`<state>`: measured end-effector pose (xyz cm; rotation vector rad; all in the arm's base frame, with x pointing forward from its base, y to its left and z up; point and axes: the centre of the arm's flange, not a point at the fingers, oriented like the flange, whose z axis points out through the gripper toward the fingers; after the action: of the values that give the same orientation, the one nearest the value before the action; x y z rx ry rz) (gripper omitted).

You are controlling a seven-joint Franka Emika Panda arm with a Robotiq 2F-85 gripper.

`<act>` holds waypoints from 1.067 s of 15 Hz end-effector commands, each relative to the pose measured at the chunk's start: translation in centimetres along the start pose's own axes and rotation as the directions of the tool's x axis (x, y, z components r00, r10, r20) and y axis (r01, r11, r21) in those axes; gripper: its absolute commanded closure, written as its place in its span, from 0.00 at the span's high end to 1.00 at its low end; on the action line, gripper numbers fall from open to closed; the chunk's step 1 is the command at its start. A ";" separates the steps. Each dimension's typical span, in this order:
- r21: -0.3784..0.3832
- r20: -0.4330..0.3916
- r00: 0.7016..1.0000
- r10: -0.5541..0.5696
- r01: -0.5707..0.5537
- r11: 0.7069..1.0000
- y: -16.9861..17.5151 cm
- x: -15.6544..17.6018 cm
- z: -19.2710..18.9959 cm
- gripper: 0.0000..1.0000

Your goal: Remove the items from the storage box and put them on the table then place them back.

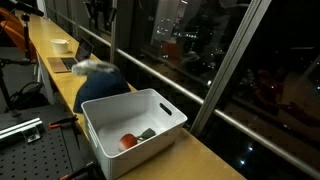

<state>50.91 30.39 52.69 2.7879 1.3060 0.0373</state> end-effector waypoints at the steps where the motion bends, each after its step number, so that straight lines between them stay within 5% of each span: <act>1: 0.004 -0.022 0.999 0.036 -0.036 0.999 2.9 -2.9 -0.4 0.81; 4: -0.003 -0.042 0.995 0.093 -0.093 0.996 7.9 -6.9 0.9 0.99; 9: -0.045 -0.068 0.993 0.095 -0.098 0.994 16.2 -12.9 5.1 1.00; 16: 0.006 0.005 0.994 0.110 -0.110 0.994 23.4 -18.2 18.8 1.00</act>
<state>56.90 3.49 40.43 2.8441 1.1524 0.0565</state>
